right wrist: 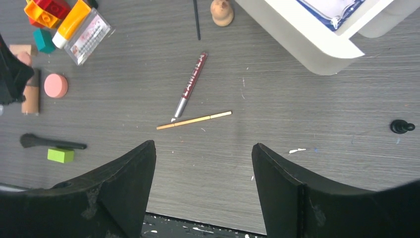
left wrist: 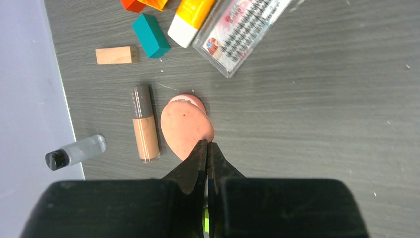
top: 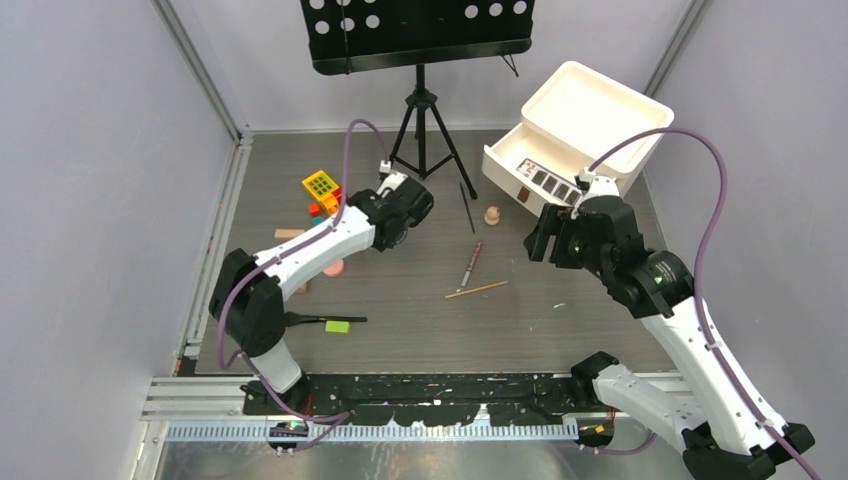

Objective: Organize the makeup
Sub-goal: Pick up the makeup tool from the center of the board, then place the makeup tool in the drawer.

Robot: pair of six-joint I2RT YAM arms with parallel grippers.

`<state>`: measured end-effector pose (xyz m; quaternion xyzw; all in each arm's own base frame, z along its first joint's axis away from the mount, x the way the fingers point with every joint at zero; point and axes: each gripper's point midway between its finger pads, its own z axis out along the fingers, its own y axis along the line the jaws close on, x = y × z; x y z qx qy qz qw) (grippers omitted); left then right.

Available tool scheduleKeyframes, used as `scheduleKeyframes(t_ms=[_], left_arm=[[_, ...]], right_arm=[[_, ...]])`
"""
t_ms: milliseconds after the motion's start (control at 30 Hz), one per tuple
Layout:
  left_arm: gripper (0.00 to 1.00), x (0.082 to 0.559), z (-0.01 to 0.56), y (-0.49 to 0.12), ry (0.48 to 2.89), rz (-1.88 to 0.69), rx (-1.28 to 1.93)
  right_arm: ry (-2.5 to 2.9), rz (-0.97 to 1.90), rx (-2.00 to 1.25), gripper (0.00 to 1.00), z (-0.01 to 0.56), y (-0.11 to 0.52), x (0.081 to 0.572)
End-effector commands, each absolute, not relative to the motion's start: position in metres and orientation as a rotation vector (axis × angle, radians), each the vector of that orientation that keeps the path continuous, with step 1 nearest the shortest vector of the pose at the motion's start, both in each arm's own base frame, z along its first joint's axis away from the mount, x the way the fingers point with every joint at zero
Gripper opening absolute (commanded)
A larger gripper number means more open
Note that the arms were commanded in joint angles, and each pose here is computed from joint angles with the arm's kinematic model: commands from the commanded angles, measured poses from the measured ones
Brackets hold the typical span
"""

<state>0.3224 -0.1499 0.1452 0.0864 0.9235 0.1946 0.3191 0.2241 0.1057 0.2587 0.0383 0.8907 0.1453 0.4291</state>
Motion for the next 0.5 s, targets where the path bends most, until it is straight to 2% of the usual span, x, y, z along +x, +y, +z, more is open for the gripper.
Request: scheduleKeyframes(t_ms=[0,267,467], left_arm=[[0.0,0.305,0.174,-0.163,2.388,0.489,0.243],[0.0,0.275,0.211,-0.256,2.237,0.286,0.6],[0.0,0.267,0.255,-0.333,2.119,-0.053,0.73]], right_arm=[[2.133,0.343,0.177,0.75,0.276,0.095,0.229],[2.016,0.274,0.269,0.75,0.304,0.07,0.224],[1.892,0.247,0.375,0.75,0.333,0.045,0.212]])
